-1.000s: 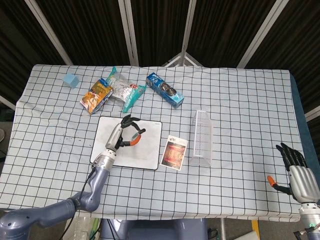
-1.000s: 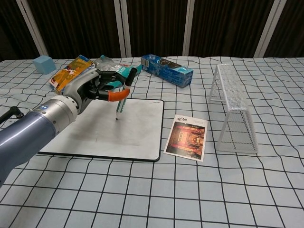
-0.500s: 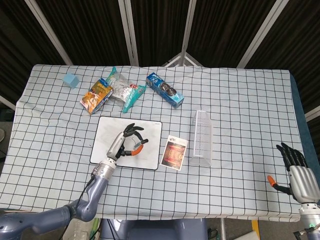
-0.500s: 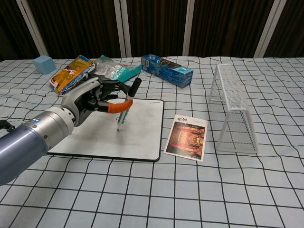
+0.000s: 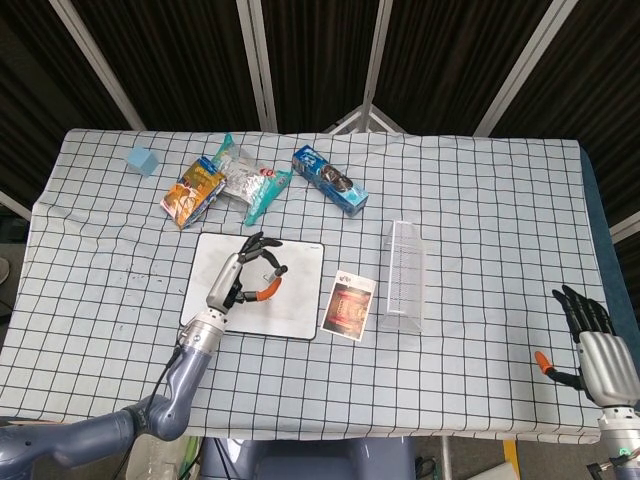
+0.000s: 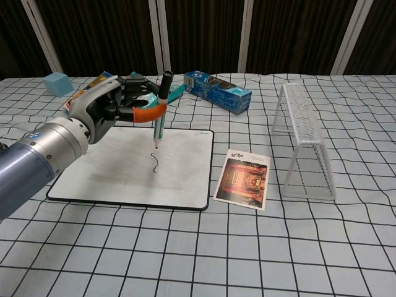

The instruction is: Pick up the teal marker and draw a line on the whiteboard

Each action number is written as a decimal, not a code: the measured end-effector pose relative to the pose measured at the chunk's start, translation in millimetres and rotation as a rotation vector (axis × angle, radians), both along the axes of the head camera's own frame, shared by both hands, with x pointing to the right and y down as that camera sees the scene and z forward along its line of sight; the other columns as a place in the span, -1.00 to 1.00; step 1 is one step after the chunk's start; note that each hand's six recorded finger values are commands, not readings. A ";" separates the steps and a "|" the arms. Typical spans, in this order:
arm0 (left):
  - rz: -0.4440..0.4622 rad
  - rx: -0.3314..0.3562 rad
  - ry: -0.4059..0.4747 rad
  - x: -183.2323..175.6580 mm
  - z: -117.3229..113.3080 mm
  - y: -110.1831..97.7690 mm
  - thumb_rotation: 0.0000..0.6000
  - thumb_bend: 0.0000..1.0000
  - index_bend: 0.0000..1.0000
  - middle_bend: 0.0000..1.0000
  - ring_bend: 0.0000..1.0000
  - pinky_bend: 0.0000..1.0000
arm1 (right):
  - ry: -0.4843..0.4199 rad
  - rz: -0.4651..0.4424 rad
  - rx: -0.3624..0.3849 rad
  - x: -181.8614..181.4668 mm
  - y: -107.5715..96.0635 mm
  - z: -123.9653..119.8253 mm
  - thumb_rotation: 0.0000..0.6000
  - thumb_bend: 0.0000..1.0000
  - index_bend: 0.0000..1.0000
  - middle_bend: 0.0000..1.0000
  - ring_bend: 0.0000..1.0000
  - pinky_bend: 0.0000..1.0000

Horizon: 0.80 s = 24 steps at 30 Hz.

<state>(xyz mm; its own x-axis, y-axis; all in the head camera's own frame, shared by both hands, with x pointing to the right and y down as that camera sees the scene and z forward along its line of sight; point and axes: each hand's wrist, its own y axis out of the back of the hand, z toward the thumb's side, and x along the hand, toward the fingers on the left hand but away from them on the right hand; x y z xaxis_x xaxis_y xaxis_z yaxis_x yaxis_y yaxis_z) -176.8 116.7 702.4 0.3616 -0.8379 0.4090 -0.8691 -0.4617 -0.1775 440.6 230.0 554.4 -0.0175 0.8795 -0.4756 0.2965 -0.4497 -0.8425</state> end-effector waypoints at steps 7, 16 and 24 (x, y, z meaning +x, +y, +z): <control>0.006 0.016 -0.068 -7.0 9.8 -13.1 1.00 0.11 0.50 -0.56 -0.95 -0.88 | -0.001 0.004 -0.004 0.5 -0.4 0.5 1.00 -0.40 -1.00 -1.00 -1.00 -1.00; 0.017 -0.002 -0.112 -6.1 26.9 -17.0 1.00 0.11 0.50 -0.56 -0.95 -0.88 | -0.002 0.009 -0.007 0.8 -0.9 1.1 1.00 -0.40 -1.00 -1.00 -1.00 -1.00; 0.024 -0.008 -0.102 1.8 31.9 -16.9 1.00 0.11 0.50 -0.56 -0.95 -0.88 | -0.003 0.010 -0.010 1.0 -0.9 1.5 1.00 -0.40 -1.00 -1.00 -1.00 -1.00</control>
<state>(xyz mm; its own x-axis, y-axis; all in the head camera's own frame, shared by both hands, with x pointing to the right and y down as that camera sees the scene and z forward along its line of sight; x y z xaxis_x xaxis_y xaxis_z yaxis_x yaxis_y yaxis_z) -174.9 99.8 734.3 0.3377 -0.8259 0.4515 -0.8355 -0.4840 -0.2603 441.6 229.1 555.9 -0.0249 0.8747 -0.4840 0.3032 -0.4548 -0.8374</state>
